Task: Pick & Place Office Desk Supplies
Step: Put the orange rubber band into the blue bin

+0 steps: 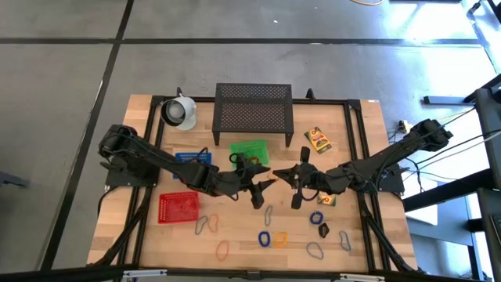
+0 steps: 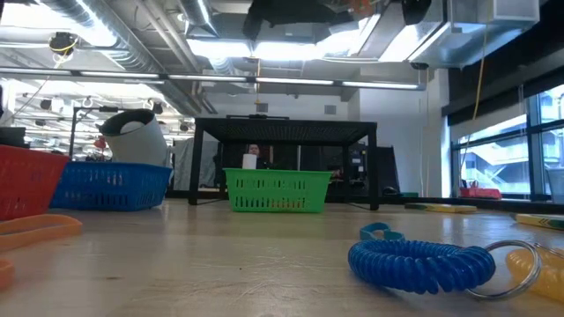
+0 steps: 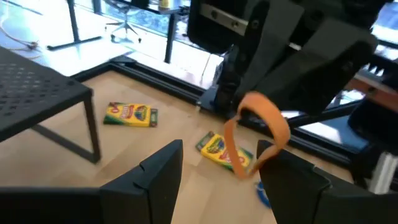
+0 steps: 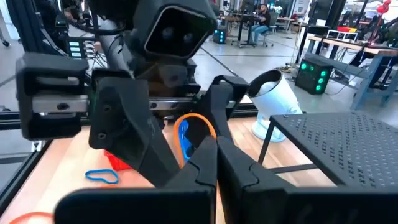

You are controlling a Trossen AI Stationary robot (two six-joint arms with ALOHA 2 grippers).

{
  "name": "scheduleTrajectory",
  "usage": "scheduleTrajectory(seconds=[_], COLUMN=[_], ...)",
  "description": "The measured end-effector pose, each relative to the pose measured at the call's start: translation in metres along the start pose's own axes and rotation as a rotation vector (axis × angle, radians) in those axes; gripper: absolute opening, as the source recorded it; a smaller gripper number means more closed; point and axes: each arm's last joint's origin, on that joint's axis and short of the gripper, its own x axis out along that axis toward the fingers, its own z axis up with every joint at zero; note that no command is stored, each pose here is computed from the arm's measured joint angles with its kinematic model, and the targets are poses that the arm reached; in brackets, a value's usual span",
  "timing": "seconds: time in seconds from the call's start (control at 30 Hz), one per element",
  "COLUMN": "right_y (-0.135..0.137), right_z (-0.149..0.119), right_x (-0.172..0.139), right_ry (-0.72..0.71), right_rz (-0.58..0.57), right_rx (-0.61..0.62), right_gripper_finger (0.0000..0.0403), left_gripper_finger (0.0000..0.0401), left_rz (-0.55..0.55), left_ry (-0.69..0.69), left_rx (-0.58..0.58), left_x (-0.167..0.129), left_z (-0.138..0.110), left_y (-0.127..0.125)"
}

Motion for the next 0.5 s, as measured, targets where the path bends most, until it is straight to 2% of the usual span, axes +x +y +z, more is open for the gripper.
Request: scheduleTrajectory(seconds=[0.13,0.3,0.4,0.5], right_y=[-0.0001,-0.0001,-0.0001,-0.0001], right_z=[0.0000,0.0000,-0.0001,-0.0001], right_x=[0.0001,0.0001,0.0001,0.0001], right_ry=[0.000,0.000,0.001,0.001], right_rz=[0.000,0.000,0.000,0.000], right_rx=[-0.011,-0.027,-0.027,-0.028], right_gripper_finger=[0.0000,0.0000,0.0000,0.0003], left_gripper_finger=[0.0202,0.0192,0.0162,0.0113], left_rz=[-0.065,-0.068,-0.069,-0.071], left_ry=[0.028,0.029,0.027,0.025], left_rx=[-0.008,0.001,0.024,0.039], left_x=[0.0038,0.0049,0.0048,0.0047], left_z=[0.0018,0.0025,0.0026,0.0027], left_y=[0.0029,0.0043,0.0041,0.0038])
